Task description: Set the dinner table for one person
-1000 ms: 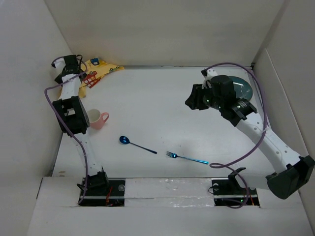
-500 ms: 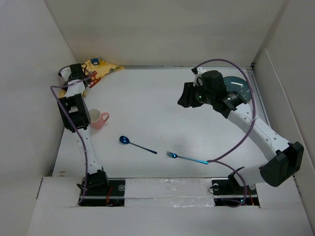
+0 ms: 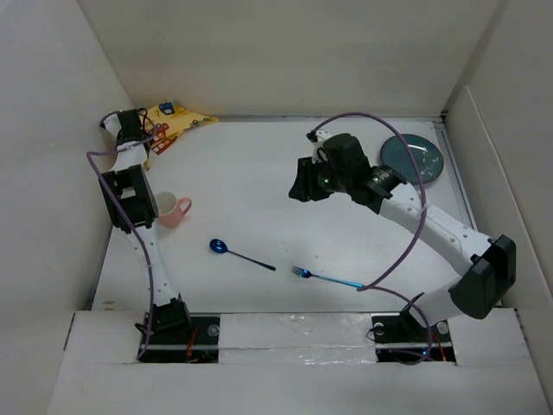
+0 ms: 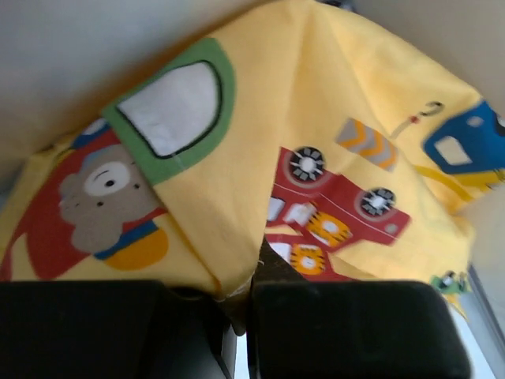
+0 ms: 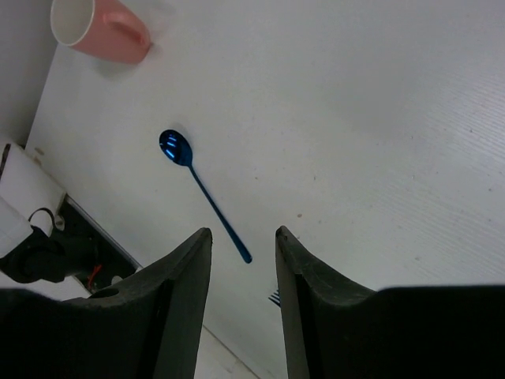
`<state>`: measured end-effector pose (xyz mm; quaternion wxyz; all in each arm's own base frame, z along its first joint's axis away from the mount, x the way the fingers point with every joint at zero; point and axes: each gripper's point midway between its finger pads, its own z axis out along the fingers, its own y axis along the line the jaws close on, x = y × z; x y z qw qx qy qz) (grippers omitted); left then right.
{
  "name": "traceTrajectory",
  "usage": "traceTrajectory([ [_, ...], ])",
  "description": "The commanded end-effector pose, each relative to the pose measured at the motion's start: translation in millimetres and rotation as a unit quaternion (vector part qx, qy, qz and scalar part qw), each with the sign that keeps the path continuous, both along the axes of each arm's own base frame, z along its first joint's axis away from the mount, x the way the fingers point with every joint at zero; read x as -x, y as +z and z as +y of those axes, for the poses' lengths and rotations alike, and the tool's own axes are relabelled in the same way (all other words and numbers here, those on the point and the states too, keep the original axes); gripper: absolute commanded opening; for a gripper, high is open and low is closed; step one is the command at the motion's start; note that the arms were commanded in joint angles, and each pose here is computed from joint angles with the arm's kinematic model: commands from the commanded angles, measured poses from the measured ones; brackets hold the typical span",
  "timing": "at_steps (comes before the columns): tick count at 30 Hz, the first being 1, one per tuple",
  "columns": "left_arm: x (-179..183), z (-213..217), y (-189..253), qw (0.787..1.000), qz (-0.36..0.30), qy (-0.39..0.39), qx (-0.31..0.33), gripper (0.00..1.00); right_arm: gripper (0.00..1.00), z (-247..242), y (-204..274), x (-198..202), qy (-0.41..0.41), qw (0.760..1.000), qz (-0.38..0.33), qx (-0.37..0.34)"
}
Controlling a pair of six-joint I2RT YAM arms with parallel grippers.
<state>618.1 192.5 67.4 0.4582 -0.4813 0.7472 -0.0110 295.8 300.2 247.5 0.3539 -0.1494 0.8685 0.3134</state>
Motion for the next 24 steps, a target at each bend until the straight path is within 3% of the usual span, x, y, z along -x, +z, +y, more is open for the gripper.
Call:
traceTrajectory([
  [1, -20, -43, 79, 0.992, -0.101, -0.07, 0.004, 0.0, 0.43, 13, 16, -12, -0.004, 0.999, -0.027, -0.021],
  [4, -13, -97, 96, 0.982, -0.128, -0.136, 0.024, 0.0, 0.4, 17, 20, -21, -0.01, 0.999, -0.042, -0.029],
  [10, 9, -239, 146, 0.935, -0.169, -0.309, 0.038, 0.0, 0.27, 4, 34, -51, -0.065, 0.994, -0.076, -0.036],
  [15, 46, -350, 191, 0.866, -0.198, -0.459, 0.034, 0.0, 0.15, -33, 40, -79, -0.134, 0.986, -0.091, -0.036],
  [18, 75, -397, 176, 0.831, -0.166, -0.528, 0.051, 0.0, 0.14, -57, 35, -88, -0.178, 0.98, -0.089, -0.029],
  [20, 115, -448, 152, 0.797, -0.127, -0.588, 0.058, 0.0, 0.15, -83, 30, -94, -0.213, 0.973, -0.088, -0.026],
  [21, 119, -448, 150, 0.796, -0.124, -0.59, 0.061, 0.0, 0.15, -85, 28, -92, -0.212, 0.973, -0.088, -0.026],
  [22, 139, -470, 141, 0.777, -0.109, -0.618, 0.051, 0.0, 0.19, -94, 27, -95, -0.222, 0.971, -0.089, -0.026],
  [24, 162, -483, 126, 0.76, -0.084, -0.644, 0.04, 0.0, 0.23, -105, 19, -92, -0.233, 0.969, -0.083, -0.023],
])
